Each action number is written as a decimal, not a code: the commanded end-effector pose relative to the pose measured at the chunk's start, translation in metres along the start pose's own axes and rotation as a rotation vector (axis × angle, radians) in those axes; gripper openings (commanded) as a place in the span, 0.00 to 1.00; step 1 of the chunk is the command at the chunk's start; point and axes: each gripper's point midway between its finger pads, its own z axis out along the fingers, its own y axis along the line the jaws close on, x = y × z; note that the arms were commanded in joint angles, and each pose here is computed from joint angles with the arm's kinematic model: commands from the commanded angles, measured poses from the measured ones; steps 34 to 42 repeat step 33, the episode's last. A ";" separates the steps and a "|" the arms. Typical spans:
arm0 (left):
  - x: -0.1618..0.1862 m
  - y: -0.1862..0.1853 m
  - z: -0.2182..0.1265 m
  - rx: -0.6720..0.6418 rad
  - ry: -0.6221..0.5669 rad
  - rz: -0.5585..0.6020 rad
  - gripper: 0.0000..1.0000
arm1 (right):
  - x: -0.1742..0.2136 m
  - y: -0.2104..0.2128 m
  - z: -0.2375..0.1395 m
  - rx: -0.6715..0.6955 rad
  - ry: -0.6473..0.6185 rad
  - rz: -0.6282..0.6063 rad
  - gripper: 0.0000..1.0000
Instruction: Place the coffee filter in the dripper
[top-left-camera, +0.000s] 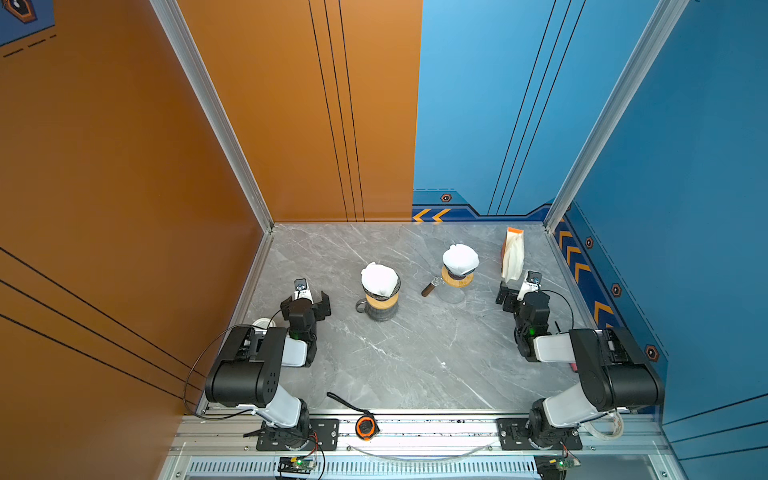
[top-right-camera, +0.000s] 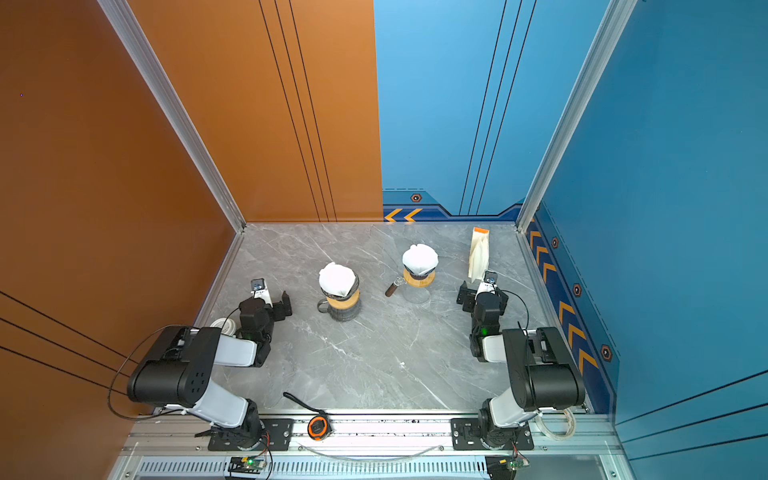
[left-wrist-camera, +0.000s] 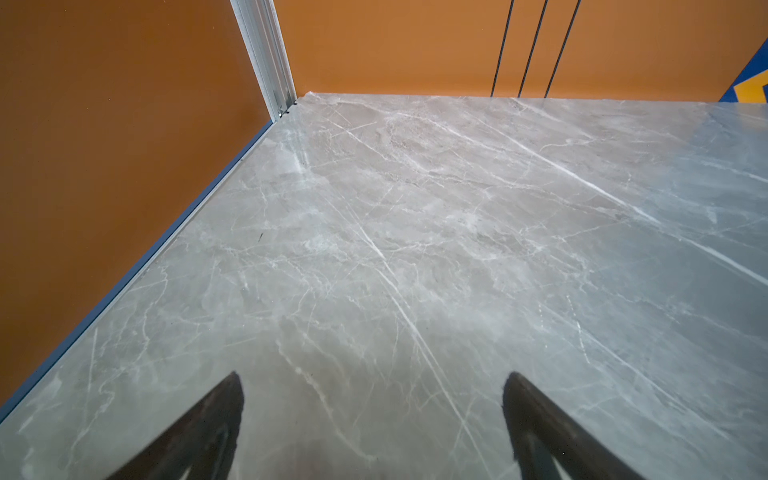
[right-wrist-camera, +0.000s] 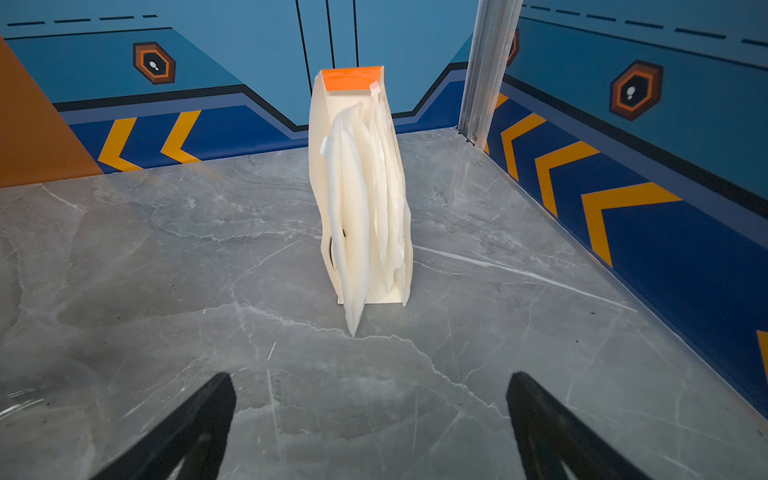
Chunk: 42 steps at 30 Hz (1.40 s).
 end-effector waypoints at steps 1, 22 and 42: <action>-0.009 -0.008 0.005 0.031 -0.008 0.010 0.98 | 0.002 -0.002 0.001 0.046 0.012 -0.040 1.00; -0.009 -0.028 0.006 0.113 0.007 0.076 0.98 | 0.002 -0.003 0.001 0.047 0.012 -0.039 1.00; -0.009 -0.027 0.007 0.133 0.015 0.054 0.98 | 0.002 -0.002 0.001 0.045 0.013 -0.040 1.00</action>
